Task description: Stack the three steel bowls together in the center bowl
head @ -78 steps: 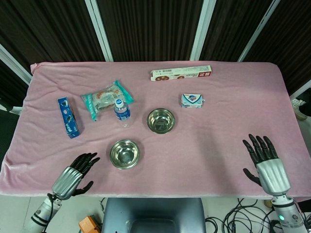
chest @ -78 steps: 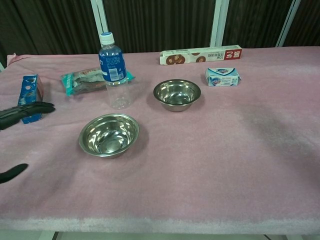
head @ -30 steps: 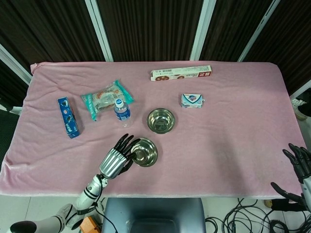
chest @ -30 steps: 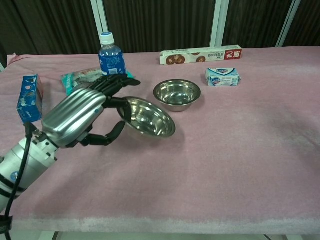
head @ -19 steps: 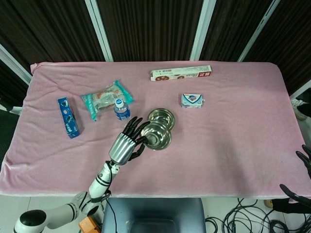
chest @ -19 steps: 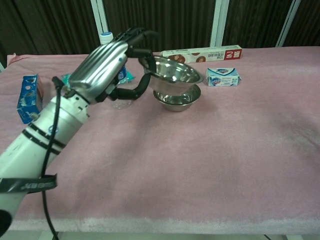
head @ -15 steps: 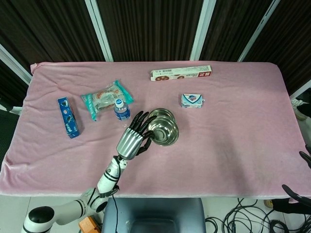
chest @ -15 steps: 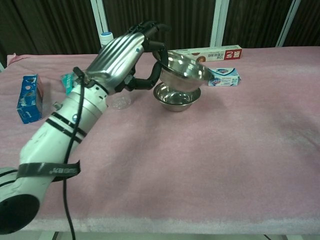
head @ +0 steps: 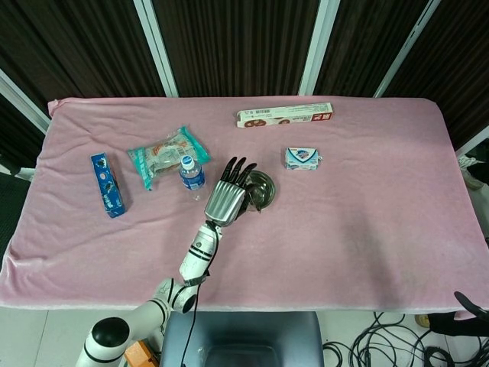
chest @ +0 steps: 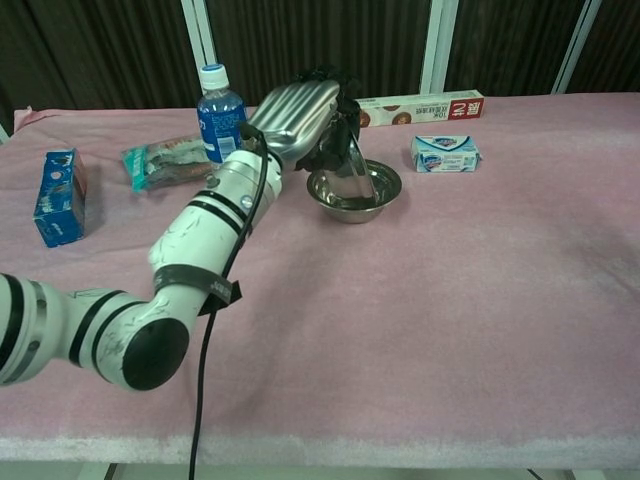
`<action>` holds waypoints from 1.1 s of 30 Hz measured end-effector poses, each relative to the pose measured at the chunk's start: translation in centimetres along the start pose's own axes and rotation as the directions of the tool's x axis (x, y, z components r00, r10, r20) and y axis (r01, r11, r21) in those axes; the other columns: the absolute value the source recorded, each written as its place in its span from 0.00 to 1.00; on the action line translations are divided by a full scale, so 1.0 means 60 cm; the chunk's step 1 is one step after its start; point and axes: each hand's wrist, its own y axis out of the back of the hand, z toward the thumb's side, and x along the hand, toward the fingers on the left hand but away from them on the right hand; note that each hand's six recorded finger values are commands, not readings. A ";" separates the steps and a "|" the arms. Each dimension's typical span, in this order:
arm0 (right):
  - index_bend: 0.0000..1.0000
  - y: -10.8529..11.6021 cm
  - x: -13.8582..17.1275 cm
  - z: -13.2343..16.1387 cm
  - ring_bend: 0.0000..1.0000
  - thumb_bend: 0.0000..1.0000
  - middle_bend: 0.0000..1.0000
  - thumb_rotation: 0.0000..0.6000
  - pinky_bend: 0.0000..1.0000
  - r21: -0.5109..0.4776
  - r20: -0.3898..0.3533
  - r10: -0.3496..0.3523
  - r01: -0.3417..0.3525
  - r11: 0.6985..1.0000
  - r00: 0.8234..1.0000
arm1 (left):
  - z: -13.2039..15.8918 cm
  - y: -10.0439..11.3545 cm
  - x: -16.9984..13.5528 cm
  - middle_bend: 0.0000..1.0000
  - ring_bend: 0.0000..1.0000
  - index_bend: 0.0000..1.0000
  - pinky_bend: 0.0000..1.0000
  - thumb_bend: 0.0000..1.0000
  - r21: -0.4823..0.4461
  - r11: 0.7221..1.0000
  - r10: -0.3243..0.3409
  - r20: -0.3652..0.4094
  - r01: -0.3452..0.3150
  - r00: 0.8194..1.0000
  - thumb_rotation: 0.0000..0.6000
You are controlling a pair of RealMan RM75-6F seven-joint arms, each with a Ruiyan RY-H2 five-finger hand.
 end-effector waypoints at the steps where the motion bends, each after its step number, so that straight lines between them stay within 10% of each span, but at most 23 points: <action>1: 0.00 0.001 0.000 -0.001 0.00 0.28 0.00 1.00 0.00 -0.002 0.001 -0.001 0.001 1.000 1.000 | -0.005 -0.002 0.005 0.14 0.00 0.69 0.00 0.56 -0.003 1.000 -0.008 -0.021 0.008 1.000 1.00; 9: 0.00 0.006 0.002 -0.006 0.00 0.28 0.00 1.00 0.00 -0.004 0.006 -0.009 0.009 1.000 1.000 | -0.029 -0.014 0.020 0.14 0.00 0.67 0.00 0.57 -0.031 0.998 -0.056 -0.114 0.053 0.992 1.00; 21: 0.00 -0.005 0.000 0.003 0.00 0.28 0.00 1.00 0.00 0.001 -0.006 0.007 -0.007 1.000 1.000 | -0.028 -0.071 -0.015 0.00 0.00 0.14 0.00 0.46 -0.037 0.981 -0.196 -0.136 0.193 0.971 1.00; 33: 0.00 -0.021 -0.003 0.015 0.00 0.28 0.00 1.00 0.00 0.026 -0.026 0.030 -0.029 0.999 0.999 | -0.020 -0.059 -0.058 0.00 0.00 0.00 0.00 0.35 -0.010 0.976 -0.219 -0.100 0.219 0.971 1.00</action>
